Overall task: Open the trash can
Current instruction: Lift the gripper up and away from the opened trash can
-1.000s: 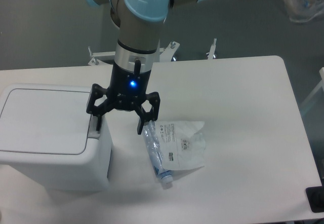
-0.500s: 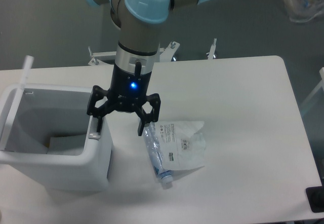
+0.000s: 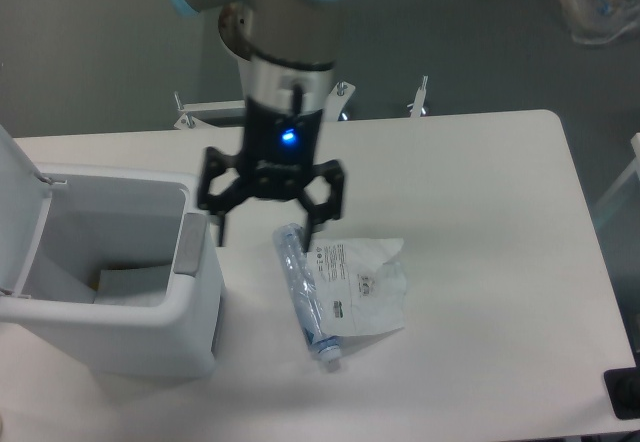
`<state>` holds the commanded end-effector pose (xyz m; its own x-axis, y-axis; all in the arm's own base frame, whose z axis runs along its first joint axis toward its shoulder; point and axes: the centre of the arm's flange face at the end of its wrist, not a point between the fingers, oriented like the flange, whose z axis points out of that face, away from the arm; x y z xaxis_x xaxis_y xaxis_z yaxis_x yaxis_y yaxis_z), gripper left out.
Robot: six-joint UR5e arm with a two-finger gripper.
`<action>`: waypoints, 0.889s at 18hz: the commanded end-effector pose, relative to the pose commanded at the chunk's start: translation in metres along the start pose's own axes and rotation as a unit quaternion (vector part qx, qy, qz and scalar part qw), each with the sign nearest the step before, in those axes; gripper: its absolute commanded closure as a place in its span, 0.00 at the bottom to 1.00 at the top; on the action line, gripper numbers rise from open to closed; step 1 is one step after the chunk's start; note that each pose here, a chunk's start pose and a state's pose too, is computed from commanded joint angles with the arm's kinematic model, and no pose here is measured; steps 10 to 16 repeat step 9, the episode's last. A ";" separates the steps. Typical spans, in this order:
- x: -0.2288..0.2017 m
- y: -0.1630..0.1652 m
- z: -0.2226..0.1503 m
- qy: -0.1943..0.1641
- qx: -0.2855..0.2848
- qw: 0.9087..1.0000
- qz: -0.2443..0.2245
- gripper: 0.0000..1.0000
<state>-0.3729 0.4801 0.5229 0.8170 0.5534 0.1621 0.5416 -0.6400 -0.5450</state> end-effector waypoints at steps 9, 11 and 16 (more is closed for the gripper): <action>-0.114 0.031 0.006 -0.089 -0.062 0.987 0.123 0.00; -0.114 0.031 0.006 -0.089 -0.062 0.987 0.123 0.00; -0.114 0.031 0.006 -0.089 -0.062 0.987 0.123 0.00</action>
